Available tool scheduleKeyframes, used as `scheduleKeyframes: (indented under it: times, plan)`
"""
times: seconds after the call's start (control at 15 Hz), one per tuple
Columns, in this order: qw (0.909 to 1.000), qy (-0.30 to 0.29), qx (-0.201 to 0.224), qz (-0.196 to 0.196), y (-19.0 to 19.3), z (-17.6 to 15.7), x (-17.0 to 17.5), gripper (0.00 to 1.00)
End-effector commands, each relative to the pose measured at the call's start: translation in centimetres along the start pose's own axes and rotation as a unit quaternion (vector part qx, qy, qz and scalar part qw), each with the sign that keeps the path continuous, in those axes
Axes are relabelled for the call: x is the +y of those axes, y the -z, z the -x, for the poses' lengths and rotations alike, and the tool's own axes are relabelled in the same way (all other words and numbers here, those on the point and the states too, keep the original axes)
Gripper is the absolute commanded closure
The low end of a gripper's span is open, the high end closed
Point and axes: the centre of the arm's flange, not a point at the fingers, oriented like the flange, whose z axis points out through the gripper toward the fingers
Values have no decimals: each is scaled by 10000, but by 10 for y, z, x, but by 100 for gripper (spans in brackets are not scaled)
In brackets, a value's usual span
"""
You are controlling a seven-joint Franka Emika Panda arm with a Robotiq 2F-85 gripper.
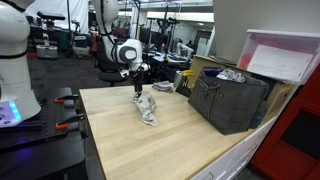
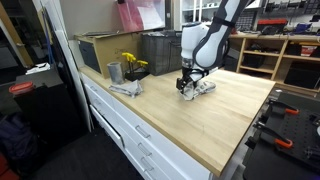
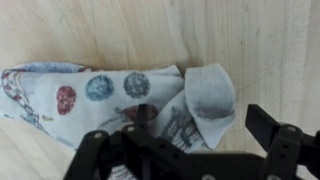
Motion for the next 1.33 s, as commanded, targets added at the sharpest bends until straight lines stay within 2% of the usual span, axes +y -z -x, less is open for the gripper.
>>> scheduleKeyframes:
  times: [0.0, 0.4, 0.67, 0.87, 1.07, 1.27]
  plan:
    - [9998, 86, 192, 59, -18, -33, 1, 27]
    - [10000, -76, 44, -36, -15, -33, 0, 73]
    - [9996, -192, 54, 194, -1, -29, 10, 100]
    - [9984, -379, 218, 364, 21, -36, 23, 97]
    - [9946, -675, 558, 559, 50, -47, 39, 98]
    - [9816, -1074, 1016, 1209, 68, -59, 75, 98]
